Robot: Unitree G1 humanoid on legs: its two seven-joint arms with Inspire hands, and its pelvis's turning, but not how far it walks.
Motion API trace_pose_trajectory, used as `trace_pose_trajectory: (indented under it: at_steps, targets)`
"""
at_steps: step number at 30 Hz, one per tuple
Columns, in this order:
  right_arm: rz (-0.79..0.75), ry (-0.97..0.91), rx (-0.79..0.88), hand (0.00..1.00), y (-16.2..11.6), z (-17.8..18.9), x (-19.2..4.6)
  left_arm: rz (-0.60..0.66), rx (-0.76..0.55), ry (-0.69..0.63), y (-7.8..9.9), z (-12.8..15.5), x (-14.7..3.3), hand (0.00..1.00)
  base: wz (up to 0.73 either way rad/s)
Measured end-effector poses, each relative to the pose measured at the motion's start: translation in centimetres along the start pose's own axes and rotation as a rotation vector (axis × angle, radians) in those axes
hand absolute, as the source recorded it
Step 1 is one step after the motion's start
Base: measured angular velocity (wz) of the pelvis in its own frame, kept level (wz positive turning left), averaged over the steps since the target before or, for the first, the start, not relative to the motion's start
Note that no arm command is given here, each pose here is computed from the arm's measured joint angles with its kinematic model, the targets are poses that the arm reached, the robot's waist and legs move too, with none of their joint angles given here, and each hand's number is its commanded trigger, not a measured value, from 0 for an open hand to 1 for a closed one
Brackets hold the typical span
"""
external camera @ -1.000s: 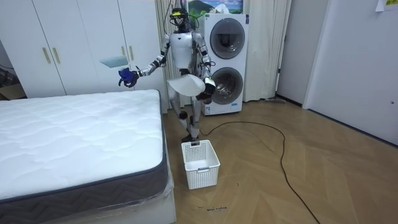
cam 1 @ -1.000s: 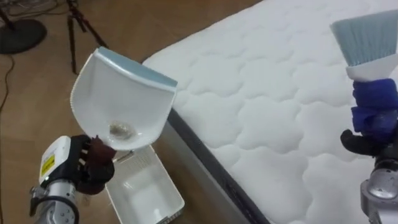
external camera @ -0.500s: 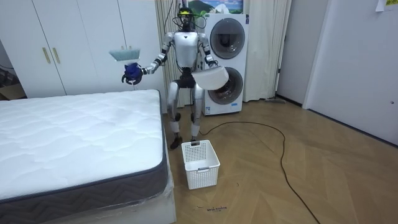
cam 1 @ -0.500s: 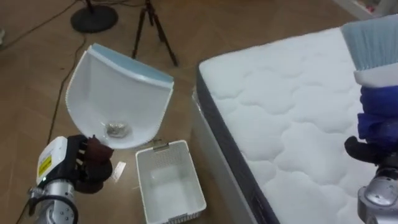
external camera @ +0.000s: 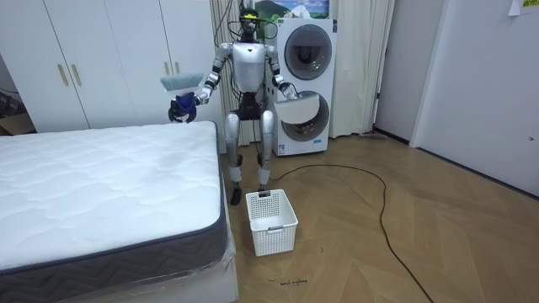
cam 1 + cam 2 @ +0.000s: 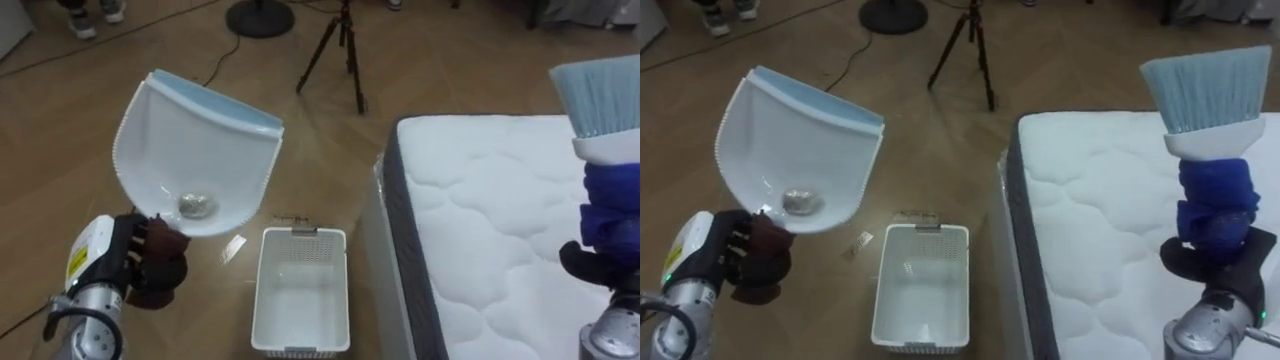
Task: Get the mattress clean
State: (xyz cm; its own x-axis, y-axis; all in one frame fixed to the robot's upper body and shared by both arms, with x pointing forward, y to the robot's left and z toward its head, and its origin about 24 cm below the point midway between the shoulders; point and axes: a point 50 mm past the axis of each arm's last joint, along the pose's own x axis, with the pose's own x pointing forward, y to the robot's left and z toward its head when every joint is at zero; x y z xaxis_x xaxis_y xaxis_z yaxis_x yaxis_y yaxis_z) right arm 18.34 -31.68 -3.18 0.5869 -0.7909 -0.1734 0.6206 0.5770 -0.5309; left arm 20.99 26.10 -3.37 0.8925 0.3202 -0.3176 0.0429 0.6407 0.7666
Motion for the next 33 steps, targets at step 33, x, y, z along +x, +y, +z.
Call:
trace_pose_trajectory:
  at_steps: [33]
  targets:
    - [0.046, 0.077, -0.132, 0.00, 1.2, -2.0, 0.8, 0.091, 0.499, -0.066, 7.0, 3.4, 7.2, 1.00, 0.09]
